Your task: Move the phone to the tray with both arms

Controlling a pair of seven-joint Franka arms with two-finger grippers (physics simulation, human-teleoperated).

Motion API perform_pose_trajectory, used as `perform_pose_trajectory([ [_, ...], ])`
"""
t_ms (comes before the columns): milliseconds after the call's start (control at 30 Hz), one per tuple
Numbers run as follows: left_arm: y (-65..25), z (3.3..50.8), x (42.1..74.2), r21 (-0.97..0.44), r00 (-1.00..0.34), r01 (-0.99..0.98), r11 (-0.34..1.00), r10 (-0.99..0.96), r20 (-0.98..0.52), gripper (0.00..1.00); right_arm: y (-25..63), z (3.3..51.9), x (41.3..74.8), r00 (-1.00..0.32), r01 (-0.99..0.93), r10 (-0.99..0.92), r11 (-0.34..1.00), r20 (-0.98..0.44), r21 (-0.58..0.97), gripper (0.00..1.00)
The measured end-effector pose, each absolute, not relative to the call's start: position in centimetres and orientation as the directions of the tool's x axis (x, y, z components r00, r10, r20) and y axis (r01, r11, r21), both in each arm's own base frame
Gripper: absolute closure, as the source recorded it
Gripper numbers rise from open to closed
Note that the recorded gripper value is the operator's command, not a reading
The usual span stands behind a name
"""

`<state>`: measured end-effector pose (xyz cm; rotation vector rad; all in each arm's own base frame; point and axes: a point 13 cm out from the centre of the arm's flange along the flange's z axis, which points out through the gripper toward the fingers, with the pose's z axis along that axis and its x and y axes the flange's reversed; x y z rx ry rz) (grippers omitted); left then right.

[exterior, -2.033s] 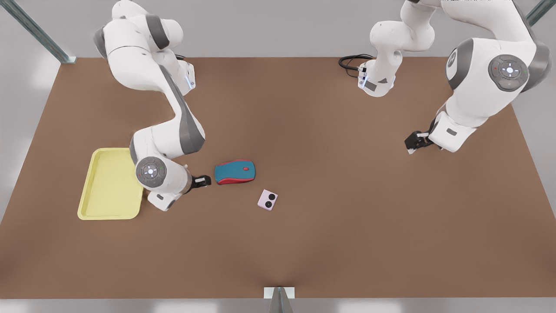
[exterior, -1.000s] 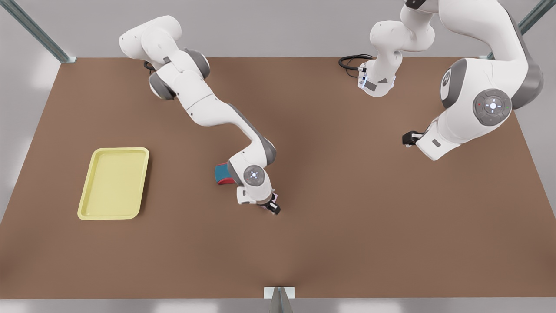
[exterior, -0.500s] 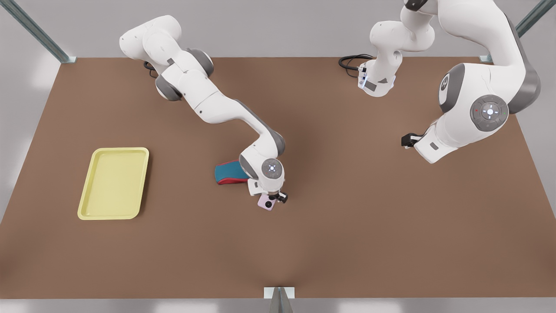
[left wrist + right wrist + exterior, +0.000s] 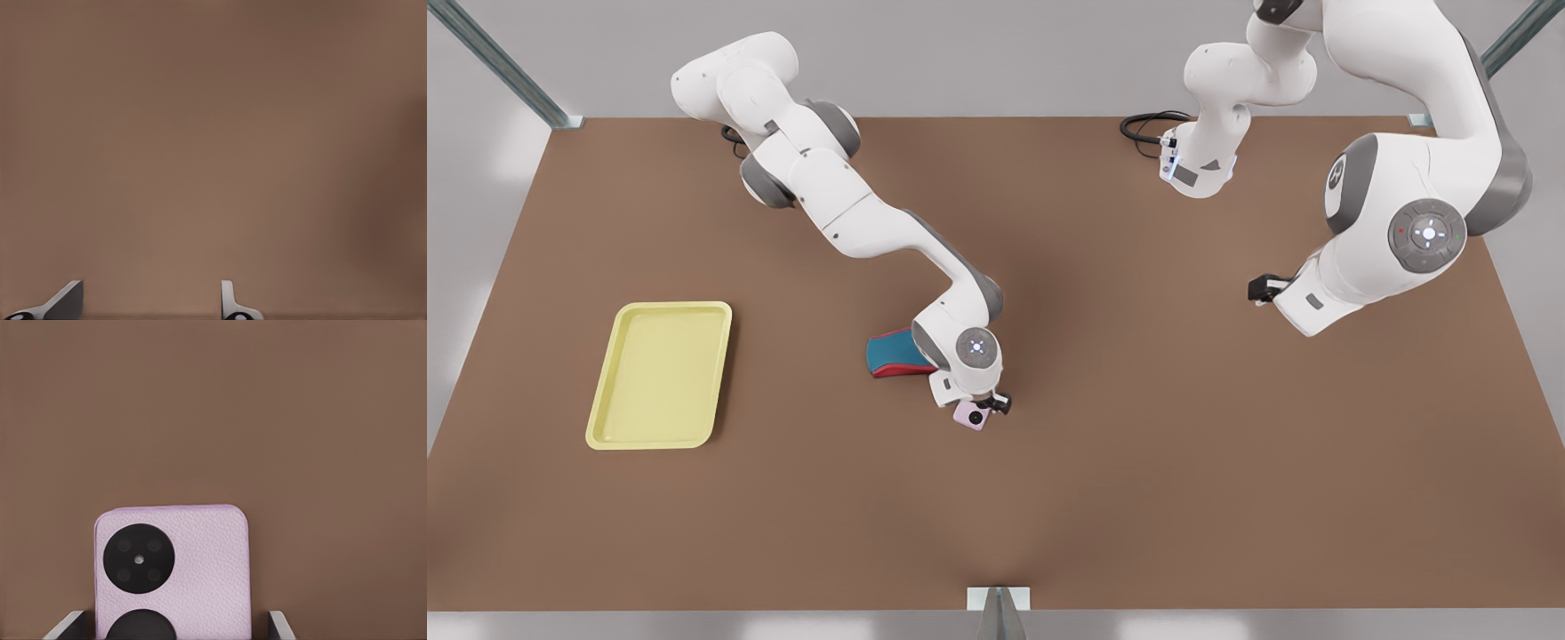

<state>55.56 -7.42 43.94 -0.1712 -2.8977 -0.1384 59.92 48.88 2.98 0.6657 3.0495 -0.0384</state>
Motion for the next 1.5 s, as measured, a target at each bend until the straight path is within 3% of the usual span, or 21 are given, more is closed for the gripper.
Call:
perform_pose_trajectory([
  [300, -7.4, 43.8, 55.6, 0.079, -0.964, 0.132, 0.988, 0.110, 0.241, 0.00, 48.4, 2.8, 60.6, -0.921, 0.389, 0.389, 0.921, -0.027, -0.012, 0.06],
  [400, -7.4, 43.8, 55.6, 0.078, -0.964, 0.133, 0.988, 0.111, 0.241, 0.00, 48.2, 2.8, 60.8, -0.924, 0.383, 0.383, 0.924, -0.028, -0.011, 0.15],
  [533, -7.4, 43.7, 55.6, 0.078, -0.964, 0.135, 0.988, 0.113, 0.242, 0.00, 48.2, 2.8, 60.8, -0.928, 0.373, 0.372, 0.928, -0.029, -0.009, 0.19],
  [767, -7.5, 43.8, 55.6, 0.076, -0.964, 0.137, 0.988, 0.115, 0.241, 0.00, 47.9, 3.7, 61.5, -0.931, 0.364, 0.364, 0.931, -0.032, 0.000, 0.20],
  [867, -7.5, 43.8, 55.6, 0.076, -0.963, 0.139, 0.987, 0.117, 0.241, 0.00, 46.9, 6.7, 62.7, -0.925, 0.378, 0.378, 0.926, -0.032, 0.024, 0.20],
  [1133, -8.2, 44.4, 55.8, 0.075, -0.966, 0.146, 0.986, 0.126, 0.227, 0.00, 27.5, 10.2, 65.5, -0.877, 0.477, 0.479, 0.877, 0.035, -0.050, 0.20],
  [1500, -8.7, 44.2, 55.8, 0.075, -0.964, 0.151, 0.986, 0.130, 0.231, 0.00, 0.4, 9.3, 60.9, -0.885, 0.451, 0.457, 0.889, 0.086, -0.080, 0.20],
])
